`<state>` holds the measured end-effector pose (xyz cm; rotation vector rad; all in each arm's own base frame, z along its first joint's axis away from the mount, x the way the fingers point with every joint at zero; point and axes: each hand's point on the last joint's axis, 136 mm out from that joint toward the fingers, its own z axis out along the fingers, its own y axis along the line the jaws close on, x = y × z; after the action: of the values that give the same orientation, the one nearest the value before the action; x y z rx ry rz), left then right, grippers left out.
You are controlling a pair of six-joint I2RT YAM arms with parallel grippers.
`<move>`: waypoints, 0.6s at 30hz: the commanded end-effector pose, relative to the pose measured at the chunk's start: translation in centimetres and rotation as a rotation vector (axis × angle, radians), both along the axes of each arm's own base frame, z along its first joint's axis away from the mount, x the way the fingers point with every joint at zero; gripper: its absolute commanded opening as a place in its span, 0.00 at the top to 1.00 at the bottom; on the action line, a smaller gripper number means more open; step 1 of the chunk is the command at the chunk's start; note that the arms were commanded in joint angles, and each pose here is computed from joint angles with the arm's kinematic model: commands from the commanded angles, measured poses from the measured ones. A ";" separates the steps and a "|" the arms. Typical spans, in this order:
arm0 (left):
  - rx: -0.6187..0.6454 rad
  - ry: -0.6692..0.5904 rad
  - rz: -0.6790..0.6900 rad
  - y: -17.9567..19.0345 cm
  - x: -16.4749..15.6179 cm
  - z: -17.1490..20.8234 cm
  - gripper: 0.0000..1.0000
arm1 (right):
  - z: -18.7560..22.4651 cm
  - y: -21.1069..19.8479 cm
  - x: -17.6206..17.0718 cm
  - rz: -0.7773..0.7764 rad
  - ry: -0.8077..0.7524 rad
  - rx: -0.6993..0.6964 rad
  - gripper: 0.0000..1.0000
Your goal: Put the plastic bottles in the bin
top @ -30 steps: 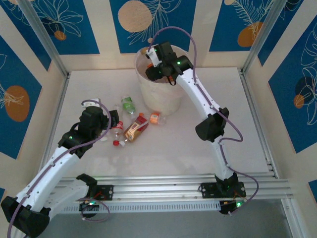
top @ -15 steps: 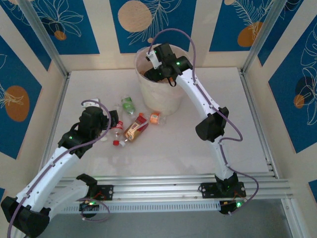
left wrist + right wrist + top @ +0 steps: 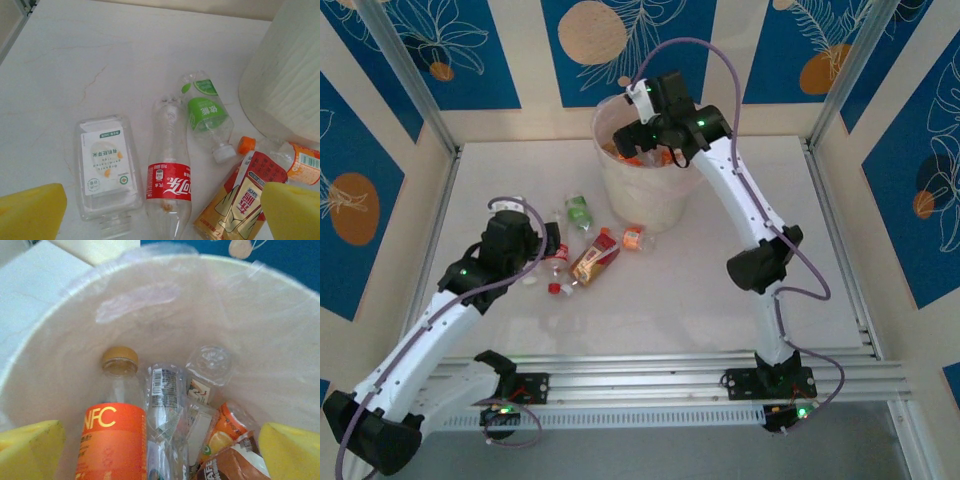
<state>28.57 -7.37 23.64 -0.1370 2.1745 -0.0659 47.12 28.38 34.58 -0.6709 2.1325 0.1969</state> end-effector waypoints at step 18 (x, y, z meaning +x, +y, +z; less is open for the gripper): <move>-0.023 0.268 0.230 5.6 3.9 -7.5 0.00 | 1.7 -9.5 -9.5 -0.335 0.010 0.135 0.01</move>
<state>31.55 -1.69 16.80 -0.3842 2.3977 0.1330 38.35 19.92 35.54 -0.3503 2.2104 0.1445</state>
